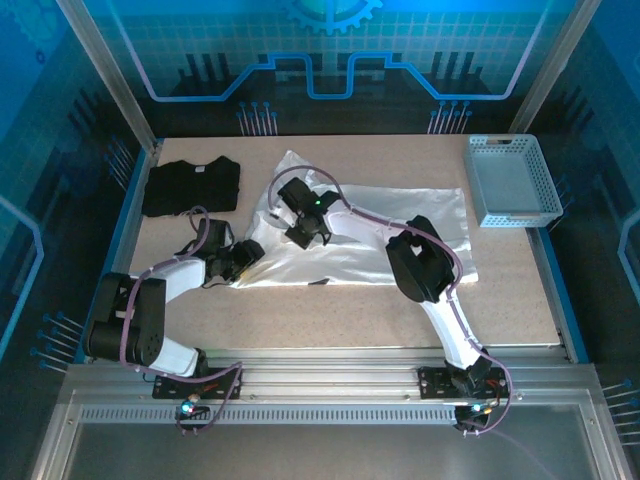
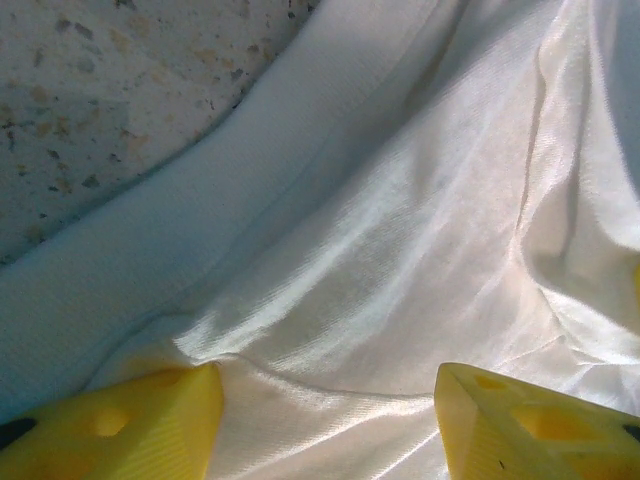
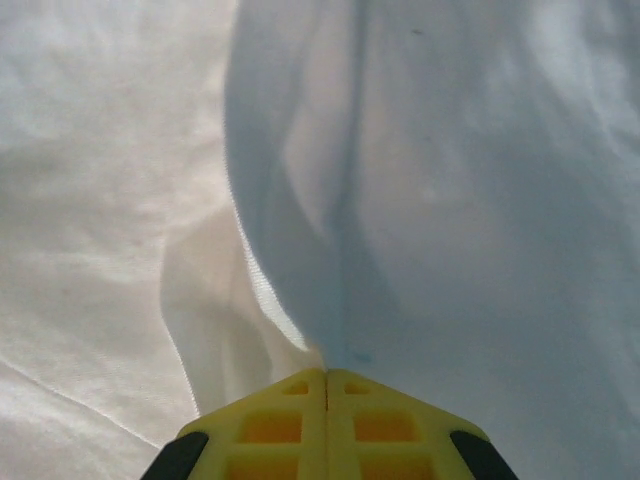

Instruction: Fold the inside-out t-shirt

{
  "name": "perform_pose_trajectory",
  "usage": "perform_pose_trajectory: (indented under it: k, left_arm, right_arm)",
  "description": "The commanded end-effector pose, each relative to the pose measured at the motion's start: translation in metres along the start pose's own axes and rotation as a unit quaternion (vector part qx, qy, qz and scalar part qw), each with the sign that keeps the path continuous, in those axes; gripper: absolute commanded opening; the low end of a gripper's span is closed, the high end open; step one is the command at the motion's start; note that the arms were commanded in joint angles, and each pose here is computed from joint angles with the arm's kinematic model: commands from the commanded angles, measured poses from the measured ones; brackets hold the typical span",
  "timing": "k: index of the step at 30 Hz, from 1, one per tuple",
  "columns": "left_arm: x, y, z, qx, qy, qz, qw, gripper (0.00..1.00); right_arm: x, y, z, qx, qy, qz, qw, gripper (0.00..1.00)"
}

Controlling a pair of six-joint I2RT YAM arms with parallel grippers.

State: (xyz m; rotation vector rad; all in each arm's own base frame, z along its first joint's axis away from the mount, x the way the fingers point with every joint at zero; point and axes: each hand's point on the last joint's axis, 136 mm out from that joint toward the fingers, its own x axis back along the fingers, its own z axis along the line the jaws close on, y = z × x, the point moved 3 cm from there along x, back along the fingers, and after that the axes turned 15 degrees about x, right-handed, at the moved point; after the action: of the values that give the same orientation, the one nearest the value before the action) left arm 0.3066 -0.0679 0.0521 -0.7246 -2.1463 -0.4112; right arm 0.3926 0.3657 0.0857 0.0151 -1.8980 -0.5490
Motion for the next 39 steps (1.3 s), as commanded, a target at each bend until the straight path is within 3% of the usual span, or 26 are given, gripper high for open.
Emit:
perform_pose_trajectory:
  k: [1, 9, 17, 25, 30, 34, 39]
  left_arm:
    - [-0.006, -0.01, 0.032, 0.008, 0.048, 0.018, 0.999, 0.6]
    - [-0.006, -0.01, 0.032, 0.005, 0.049, 0.018, 0.999, 0.6]
    - [-0.004, -0.007, 0.026, 0.001, 0.044, 0.016, 0.999, 0.61]
    - [0.012, -0.004, 0.013, -0.007, 0.03, 0.0, 1.0, 0.61]
    - [0.037, 0.01, -0.02, -0.036, -0.024, -0.055, 0.998, 0.61]
    - [0.043, 0.023, -0.061, -0.102, -0.068, -0.086, 0.989, 0.61]
    - [0.017, 0.039, -0.109, -0.216, -0.037, -0.086, 0.972, 0.61]
  right_arm:
    - [0.013, -0.01, -0.023, -0.069, -0.016, 0.019, 0.997, 0.0]
    - [0.014, -0.051, -0.084, -0.238, -0.046, 0.08, 0.967, 0.01]
    - [0.019, -0.061, -0.111, -0.291, -0.048, 0.079, 0.952, 0.37]
    - [0.06, -0.062, -0.086, -0.256, -0.016, 0.046, 0.965, 0.49]
    - [0.078, -0.089, -0.057, -0.264, 0.009, 0.045, 0.964, 0.5]
    - [0.089, -0.111, -0.047, -0.272, 0.009, 0.05, 0.961, 0.5]
    - [0.096, -0.135, -0.042, -0.286, 0.008, 0.059, 0.956, 0.5]
